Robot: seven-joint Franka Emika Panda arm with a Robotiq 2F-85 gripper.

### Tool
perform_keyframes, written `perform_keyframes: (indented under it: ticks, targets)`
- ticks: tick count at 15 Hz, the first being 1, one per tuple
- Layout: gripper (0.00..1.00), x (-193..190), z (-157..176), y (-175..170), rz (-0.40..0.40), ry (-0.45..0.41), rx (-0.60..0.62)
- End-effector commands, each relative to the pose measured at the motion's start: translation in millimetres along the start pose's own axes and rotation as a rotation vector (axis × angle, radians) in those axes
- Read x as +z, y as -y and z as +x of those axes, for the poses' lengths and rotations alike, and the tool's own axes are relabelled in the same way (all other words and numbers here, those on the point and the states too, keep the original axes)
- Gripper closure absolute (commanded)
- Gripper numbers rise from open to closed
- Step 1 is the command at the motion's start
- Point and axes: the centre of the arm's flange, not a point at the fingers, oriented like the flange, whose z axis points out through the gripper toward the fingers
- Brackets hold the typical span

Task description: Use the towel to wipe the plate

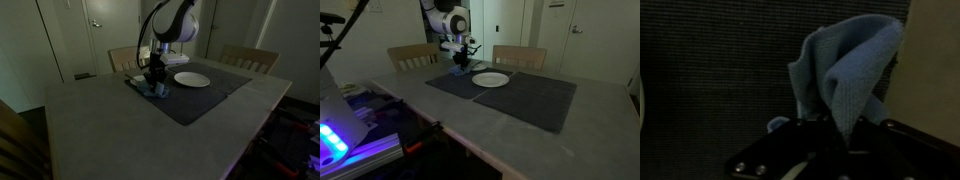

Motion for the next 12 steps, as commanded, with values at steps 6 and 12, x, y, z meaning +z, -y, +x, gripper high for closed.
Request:
perform_keyframes:
  ticks: [6,12]
  targets:
    - [0.63,9.3,-7.7,-0.4,0.004,0.000,-0.013]
    - [0.27,-20.2,-17.4,-2.2,-0.012,-0.005,-0.061]
